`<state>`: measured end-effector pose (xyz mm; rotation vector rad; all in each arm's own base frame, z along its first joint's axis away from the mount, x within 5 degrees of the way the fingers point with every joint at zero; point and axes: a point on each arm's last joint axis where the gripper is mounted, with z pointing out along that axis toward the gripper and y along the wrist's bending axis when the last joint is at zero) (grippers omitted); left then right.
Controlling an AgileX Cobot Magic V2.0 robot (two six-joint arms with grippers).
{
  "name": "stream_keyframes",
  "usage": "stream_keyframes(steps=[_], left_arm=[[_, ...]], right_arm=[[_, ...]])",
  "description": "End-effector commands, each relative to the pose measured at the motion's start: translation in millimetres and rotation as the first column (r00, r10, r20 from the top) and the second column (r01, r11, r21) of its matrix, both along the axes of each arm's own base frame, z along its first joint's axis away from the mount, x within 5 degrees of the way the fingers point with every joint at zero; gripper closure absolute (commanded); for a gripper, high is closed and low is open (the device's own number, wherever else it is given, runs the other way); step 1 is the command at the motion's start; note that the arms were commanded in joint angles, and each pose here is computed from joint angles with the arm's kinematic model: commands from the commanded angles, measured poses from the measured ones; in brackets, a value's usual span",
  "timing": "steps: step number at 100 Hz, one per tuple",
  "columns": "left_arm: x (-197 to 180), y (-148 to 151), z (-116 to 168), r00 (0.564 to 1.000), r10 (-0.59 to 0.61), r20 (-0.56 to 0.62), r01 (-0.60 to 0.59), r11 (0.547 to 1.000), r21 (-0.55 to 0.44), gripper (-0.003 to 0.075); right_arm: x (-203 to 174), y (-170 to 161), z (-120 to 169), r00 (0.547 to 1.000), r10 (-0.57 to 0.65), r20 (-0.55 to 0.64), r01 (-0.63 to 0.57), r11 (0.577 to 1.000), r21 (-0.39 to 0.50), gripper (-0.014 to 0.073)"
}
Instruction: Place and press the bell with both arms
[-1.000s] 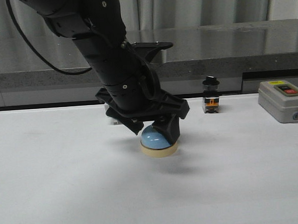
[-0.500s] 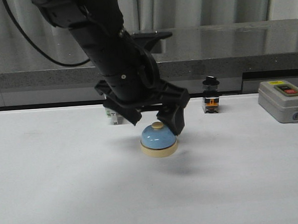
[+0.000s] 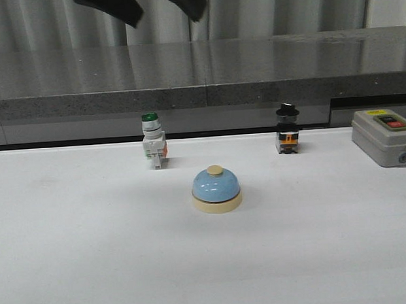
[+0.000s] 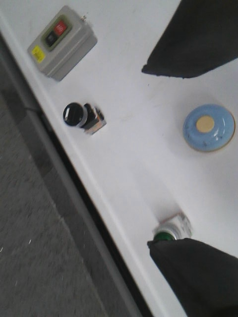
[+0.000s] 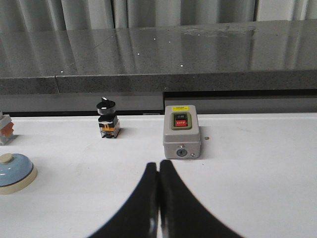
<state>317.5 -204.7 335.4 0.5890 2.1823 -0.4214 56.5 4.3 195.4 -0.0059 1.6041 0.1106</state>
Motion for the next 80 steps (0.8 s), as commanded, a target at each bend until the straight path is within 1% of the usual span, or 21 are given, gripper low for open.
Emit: stream_keyframes(steps=[1, 18, 28, 40, 54, 80], left_arm=[[-8, 26, 41, 0.988, 0.067, 0.139, -0.054, 0.994, -0.095, 0.0100], [-19, 80, 39, 0.964, 0.204, 0.169, -0.186, 0.976, -0.117, 0.0100], [-32, 111, 31, 0.941, 0.297, 0.164, -0.273, 0.950, -0.151, 0.0100], [-54, 137, 19, 0.914, 0.372, 0.161, -0.345, 0.923, -0.170, 0.0100], [-85, 153, 8, 0.894, 0.411, 0.180, -0.380, 0.907, -0.182, 0.0101], [-143, 165, -3, 0.871, 0.429, 0.240, -0.372, 0.894, -0.249, 0.0104]], right_arm=[[-2, -1, 14, 0.993, -0.010, 0.116, 0.011, 1.000, -0.003, 0.0655], [-2, -1, 14, 0.993, -0.010, 0.116, 0.011, 1.000, -0.003, 0.0655], [-2, -1, 14, 0.993, -0.010, 0.116, 0.011, 1.000, -0.003, 0.0655], [-2, -1, 14, 0.993, -0.010, 0.116, 0.011, 1.000, -0.003, 0.0655], [-2, -1, 14, 0.993, -0.010, 0.116, 0.011, 1.000, -0.003, 0.0655], [-2, -1, 14, 0.993, -0.010, 0.116, 0.011, 1.000, -0.003, 0.0655]])
